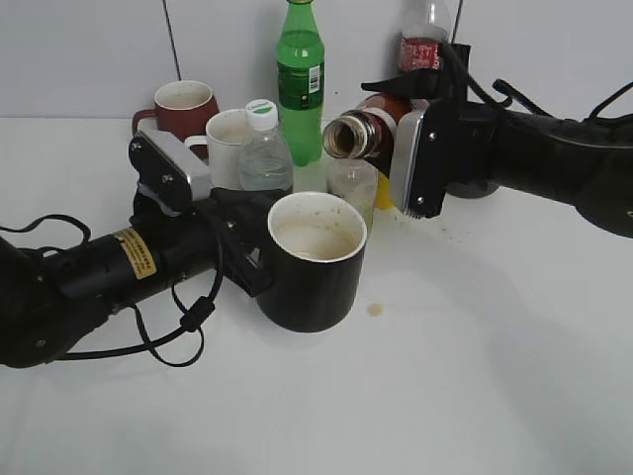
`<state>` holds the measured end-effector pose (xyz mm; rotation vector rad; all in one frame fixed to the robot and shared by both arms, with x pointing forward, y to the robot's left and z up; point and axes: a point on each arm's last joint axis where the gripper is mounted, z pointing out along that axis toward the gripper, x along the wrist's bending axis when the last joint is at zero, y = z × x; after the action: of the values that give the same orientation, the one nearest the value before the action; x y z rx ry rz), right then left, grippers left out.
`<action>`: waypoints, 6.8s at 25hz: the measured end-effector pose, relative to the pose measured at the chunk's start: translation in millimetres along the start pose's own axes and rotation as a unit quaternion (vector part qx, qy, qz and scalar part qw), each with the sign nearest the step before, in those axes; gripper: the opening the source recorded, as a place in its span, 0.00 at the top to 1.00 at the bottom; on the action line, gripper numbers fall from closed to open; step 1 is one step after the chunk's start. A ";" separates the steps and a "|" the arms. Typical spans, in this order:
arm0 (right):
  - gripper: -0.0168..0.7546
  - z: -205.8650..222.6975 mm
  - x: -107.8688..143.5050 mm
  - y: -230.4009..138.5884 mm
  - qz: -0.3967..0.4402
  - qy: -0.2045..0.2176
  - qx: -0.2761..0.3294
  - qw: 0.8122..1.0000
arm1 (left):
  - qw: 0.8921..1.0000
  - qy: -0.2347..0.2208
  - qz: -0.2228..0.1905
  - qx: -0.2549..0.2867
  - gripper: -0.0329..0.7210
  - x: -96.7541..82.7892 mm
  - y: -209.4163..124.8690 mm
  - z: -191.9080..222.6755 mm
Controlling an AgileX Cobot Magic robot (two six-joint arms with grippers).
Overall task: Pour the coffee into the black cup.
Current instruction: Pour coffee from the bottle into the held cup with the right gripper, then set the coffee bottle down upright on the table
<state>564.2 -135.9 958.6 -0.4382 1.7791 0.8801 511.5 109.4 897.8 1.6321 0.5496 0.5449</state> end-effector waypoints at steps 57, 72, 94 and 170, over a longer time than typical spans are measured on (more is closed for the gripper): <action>0.33 0.0 -4.8 -3.9 -0.134 -0.023 0.026 0.990 | 1.000 -0.018 0.006 0.002 0.89 -3.4 -0.4 0.0; 0.33 -0.5 -7.8 -7.9 0.212 -0.050 0.036 0.975 | 1.000 0.012 -0.004 0.000 0.89 2.2 3.9 -0.7; 0.33 -46.6 39.7 -40.0 0.583 -0.187 0.193 0.767 | 0.957 0.281 -0.065 -0.027 0.89 94.0 18.9 -85.6; 0.17 -35.9 111.0 -70.9 0.595 -0.194 0.218 0.749 | 0.942 0.311 -0.120 0.038 0.58 72.2 -5.4 -119.5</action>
<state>545.8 -196.6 837.7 1.2672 1.6607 1.1913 491.6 247.1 909.8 1.4180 1.2330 0.8680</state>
